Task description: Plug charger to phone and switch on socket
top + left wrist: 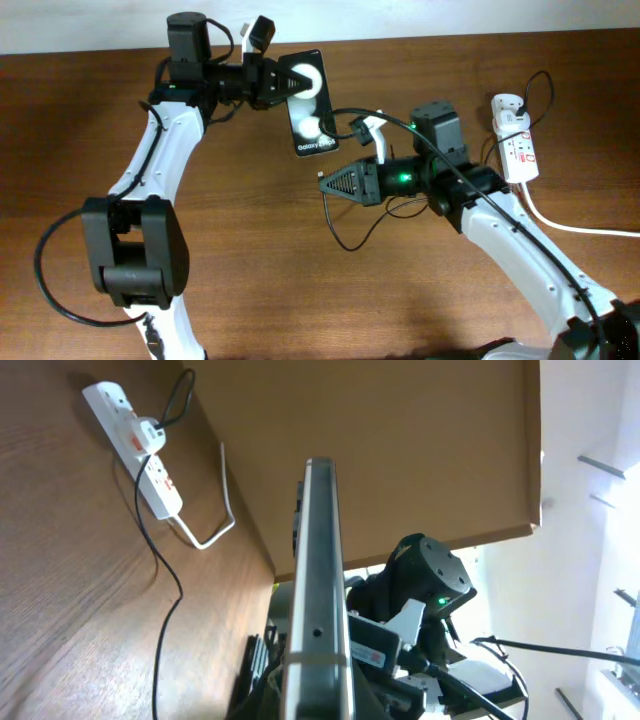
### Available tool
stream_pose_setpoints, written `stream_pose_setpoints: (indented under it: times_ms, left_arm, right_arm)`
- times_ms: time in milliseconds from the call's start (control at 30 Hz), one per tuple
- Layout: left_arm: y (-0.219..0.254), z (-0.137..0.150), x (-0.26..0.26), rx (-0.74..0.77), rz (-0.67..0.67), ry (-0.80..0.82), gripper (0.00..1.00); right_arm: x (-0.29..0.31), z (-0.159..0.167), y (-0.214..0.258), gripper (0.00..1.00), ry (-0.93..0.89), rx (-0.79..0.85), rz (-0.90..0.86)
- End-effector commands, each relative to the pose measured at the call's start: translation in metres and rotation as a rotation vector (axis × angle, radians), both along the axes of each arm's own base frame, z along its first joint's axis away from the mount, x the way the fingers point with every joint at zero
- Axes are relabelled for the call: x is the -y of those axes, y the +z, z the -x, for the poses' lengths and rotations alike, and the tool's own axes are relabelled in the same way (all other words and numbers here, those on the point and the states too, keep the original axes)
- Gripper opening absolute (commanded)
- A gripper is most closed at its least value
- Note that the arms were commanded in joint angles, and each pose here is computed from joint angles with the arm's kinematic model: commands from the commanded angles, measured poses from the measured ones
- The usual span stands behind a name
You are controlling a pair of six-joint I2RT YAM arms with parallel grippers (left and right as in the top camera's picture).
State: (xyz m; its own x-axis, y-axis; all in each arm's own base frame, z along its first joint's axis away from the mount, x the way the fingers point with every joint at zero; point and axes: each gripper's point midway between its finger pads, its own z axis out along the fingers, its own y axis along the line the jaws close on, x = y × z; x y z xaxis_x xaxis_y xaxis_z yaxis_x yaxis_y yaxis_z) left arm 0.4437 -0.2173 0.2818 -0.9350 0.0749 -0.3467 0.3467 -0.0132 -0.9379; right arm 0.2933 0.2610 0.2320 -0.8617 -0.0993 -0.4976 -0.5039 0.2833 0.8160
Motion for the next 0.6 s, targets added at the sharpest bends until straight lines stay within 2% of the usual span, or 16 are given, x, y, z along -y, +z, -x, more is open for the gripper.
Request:
stream_pose_setpoints:
  times_ms: [0, 567]
  left_arm:
    - [0.007, 0.009, 0.008, 0.036, 0.019, -0.049, 0.00]
    - [0.007, 0.010, 0.010, 0.036, 0.019, -0.053, 0.00]
  right_arm:
    - [-0.003, -0.003, 0.002, 0.04, 0.002, 0.004, -0.014]
    - [0.005, -0.020, -0.009, 0.04, -0.032, -0.005, -0.013]
